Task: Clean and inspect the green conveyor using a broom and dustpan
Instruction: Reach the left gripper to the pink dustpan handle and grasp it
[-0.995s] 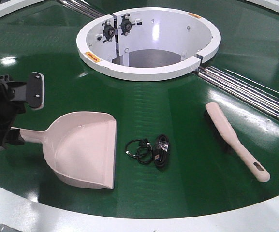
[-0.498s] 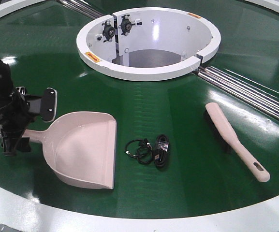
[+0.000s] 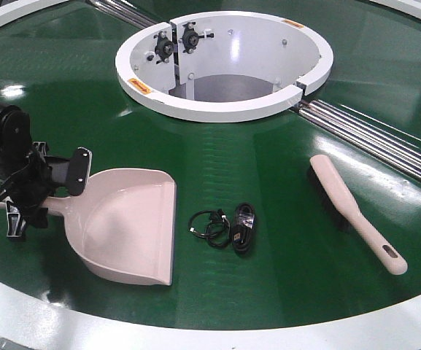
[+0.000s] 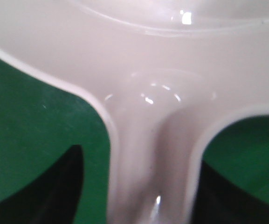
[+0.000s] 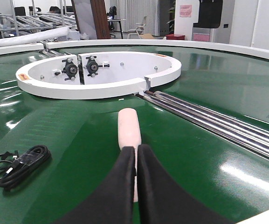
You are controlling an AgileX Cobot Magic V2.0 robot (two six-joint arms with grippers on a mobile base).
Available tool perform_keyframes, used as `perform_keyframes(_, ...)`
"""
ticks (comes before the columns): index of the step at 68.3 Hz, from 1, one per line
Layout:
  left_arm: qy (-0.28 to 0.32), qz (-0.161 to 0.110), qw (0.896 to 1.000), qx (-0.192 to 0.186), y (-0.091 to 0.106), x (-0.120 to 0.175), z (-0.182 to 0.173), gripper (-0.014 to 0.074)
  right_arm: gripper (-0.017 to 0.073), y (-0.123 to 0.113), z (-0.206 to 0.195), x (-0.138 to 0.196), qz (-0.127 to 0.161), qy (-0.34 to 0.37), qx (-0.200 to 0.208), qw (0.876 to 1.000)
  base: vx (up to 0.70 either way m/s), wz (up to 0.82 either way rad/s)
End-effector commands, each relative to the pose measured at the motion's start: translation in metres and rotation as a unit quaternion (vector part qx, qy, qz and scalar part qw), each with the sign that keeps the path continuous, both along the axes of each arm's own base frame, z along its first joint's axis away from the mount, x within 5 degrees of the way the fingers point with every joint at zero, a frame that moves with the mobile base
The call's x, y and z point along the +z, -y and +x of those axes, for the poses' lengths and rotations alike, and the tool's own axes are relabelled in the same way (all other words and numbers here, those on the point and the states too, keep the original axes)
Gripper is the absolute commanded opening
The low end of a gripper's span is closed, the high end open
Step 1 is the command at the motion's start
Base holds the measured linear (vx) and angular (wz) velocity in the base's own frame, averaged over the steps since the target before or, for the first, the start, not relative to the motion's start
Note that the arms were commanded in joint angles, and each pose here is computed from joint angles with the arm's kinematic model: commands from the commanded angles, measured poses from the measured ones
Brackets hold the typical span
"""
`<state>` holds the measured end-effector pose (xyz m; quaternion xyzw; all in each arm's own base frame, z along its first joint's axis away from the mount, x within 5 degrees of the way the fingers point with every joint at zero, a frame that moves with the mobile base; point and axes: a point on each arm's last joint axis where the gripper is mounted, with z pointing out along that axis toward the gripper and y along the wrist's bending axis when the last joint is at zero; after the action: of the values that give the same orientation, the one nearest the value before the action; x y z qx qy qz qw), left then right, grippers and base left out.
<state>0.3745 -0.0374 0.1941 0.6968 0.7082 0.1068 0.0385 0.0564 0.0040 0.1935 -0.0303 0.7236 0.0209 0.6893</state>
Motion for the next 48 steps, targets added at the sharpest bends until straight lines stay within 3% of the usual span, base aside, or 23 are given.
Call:
perform_keyframes(1, 0.044, 0.003, 0.999, -0.019, 0.001, 0.026, 0.002, 0.0236, -0.0008, 0.0, -0.001, 0.006, 0.0, 0.042, -0.001, 0.999, 0.0, 0.0)
perform_keyframes(7, 0.041, 0.006, 0.999, -0.024, 0.004, 0.026, 0.001, 0.0128, -0.0008, 0.0, -0.001, 0.006, 0.0, 0.042, -0.001, 0.999, 0.0, 0.0)
perform_keyframes(17, 0.038, 0.041, 0.997, -0.056, 0.012, 0.027, -0.001, -0.0007, -0.0008, 0.0, -0.001, 0.006, 0.0, 0.042, -0.001, 0.999, 0.0, 0.0)
perform_keyframes(28, 0.035, 0.051, 0.995, -0.078, 0.024, 0.027, -0.003, -0.0007, -0.0008, 0.0, -0.001, 0.006, 0.0, 0.042, -0.001, 0.999, 0.0, 0.0)
perform_keyframes(48, 0.026, 0.053, 0.995, -0.08, 0.029, 0.03, -0.008, -0.0006, -0.0008, 0.0, -0.001, 0.006, 0.0, 0.042, -0.001, 0.999, 0.0, 0.0)
